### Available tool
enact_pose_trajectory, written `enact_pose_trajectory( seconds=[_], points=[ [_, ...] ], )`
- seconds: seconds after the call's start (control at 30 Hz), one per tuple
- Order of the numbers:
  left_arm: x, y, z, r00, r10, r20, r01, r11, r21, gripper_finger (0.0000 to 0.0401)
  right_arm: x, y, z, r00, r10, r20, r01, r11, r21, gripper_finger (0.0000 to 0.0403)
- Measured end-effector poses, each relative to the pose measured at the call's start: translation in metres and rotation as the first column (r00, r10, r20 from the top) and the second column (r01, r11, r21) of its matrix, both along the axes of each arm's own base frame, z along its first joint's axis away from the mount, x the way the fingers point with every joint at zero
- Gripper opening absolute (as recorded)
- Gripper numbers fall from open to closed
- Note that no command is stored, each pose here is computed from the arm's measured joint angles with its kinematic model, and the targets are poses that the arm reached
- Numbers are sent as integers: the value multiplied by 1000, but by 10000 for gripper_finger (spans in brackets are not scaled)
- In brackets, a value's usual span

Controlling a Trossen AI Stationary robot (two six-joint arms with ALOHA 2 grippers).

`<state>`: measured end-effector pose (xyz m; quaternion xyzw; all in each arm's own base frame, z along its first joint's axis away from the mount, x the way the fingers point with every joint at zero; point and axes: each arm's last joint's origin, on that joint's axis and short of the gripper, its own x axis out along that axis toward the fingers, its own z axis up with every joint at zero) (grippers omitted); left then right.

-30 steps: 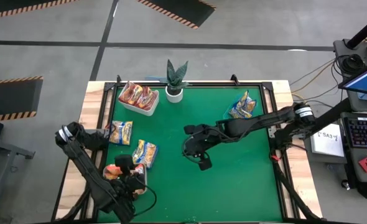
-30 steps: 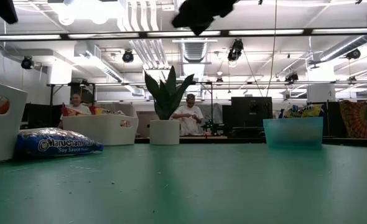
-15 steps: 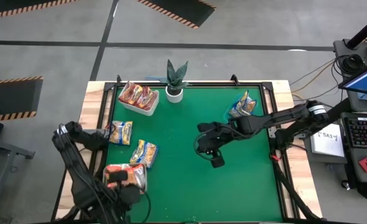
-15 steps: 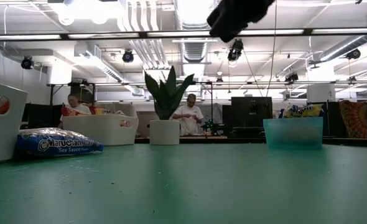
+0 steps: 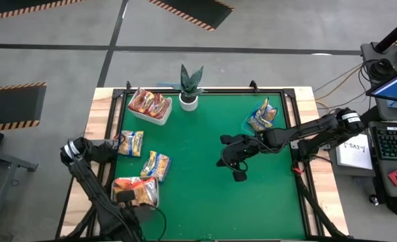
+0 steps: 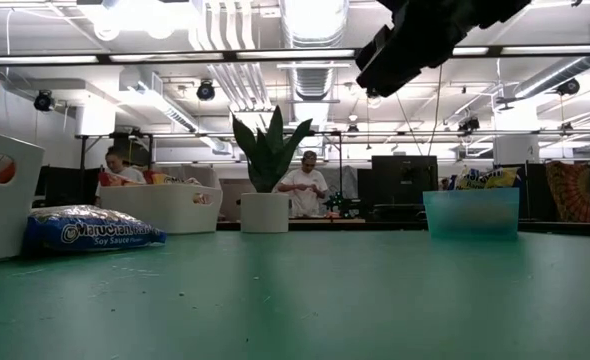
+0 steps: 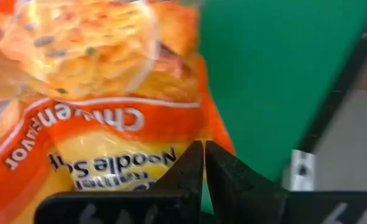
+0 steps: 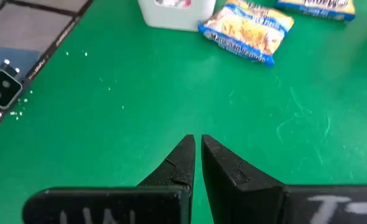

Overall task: Sort Maruchan noodles
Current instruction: Put the orange noodle pack into the gray bin

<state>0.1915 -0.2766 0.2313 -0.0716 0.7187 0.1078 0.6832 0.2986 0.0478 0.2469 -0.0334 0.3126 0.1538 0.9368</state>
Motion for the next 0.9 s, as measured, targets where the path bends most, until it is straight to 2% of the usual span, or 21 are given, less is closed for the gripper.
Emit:
enact_pose_trajectory(
  seconds=[0.27, 0.63, 0.9],
  points=[
    [-8, 16, -2, 995, 78, -59, -66, 983, 172, 0, -4, -1, 8, 999, -5, 45, 4, 1000, 12, 18],
    [-9, 23, -13, 996, 79, 30, -84, 960, 268, 0, 1, 0, 0, 999, -46, 15, 45, 997, 66, 18],
    [-14, 29, -24, 997, 72, 1, -69, 947, 313, 0, 35, 3, -8, 971, -72, 229, 44, 991, 127, 18]
  ],
)
